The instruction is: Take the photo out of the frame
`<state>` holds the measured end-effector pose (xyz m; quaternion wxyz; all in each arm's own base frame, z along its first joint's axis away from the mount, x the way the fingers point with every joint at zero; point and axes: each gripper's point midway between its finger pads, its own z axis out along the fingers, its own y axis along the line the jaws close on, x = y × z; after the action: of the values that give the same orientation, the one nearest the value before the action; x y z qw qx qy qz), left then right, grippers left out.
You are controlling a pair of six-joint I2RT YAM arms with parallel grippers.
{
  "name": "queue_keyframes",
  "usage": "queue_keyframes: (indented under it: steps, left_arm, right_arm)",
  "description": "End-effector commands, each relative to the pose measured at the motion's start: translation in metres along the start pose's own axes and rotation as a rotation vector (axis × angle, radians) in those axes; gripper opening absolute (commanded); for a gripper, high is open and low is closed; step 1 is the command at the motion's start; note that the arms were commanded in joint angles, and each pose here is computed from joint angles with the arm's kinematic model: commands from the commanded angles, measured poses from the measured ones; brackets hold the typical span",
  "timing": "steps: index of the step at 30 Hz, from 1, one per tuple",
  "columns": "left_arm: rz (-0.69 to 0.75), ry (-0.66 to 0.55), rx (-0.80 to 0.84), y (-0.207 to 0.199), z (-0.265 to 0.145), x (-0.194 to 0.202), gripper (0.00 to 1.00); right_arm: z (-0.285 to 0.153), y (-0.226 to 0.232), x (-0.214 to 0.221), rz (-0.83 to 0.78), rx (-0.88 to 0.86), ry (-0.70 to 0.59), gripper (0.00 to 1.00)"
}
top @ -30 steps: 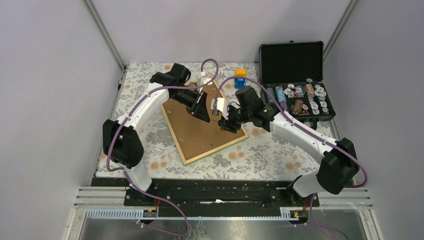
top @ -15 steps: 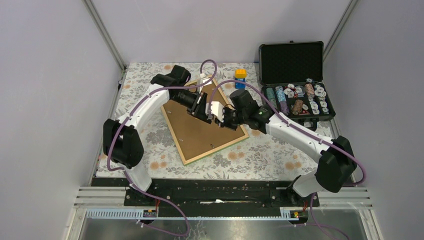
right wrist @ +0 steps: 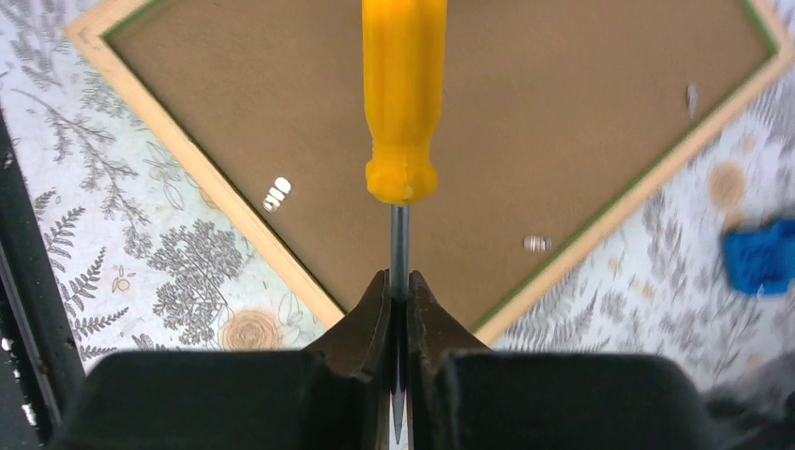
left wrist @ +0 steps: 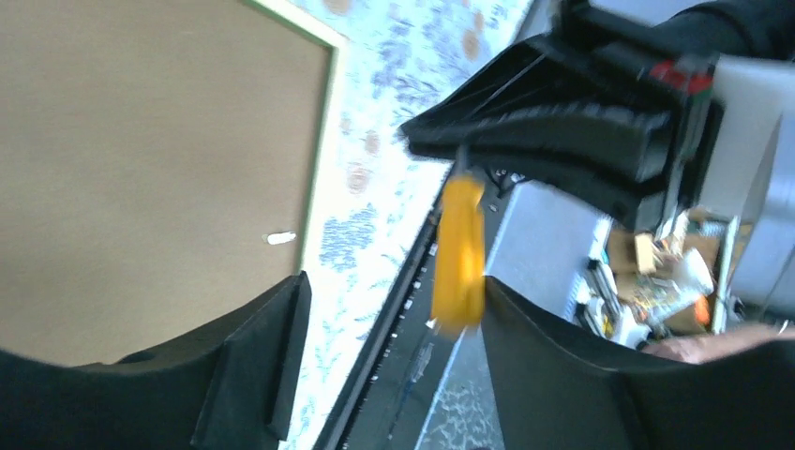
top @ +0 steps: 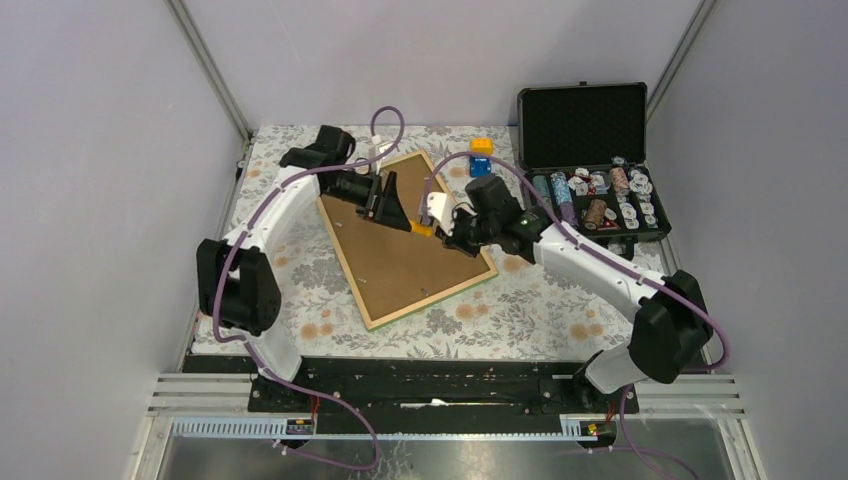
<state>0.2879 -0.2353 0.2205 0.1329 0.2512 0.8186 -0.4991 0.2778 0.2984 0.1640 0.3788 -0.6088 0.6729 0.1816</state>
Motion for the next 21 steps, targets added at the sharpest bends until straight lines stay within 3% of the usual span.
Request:
queue_keyframes:
  steps: [1, 2, 3, 13, 21]
  left_arm:
    - [0.104, -0.132, -0.147, 0.017, -0.027, -0.017, 0.82]
    - [0.110, -0.159, -0.170, 0.020, -0.032, -0.018, 0.95]
    - [0.119, -0.185, -0.204, 0.025, -0.036, -0.020, 0.98]
    - [0.164, -0.264, -0.406, 0.054, -0.058, -0.018, 0.99]
    - [0.096, -0.305, -0.451, 0.074, -0.068, -0.014, 0.99]
  right_arm:
    - [-0.013, -0.023, 0.036, 0.250, 0.059, 0.053, 0.00]
    - [-0.017, -0.024, 0.047, 0.278, 0.065, 0.069, 0.00]
    - [-0.021, -0.023, 0.059, 0.308, 0.068, 0.094, 0.00]
    - [-0.072, 0.002, 0.209, 0.502, 0.172, 0.408, 0.00]
    - [-0.083, 0.017, 0.272, 0.645, 0.225, 0.513, 0.00]
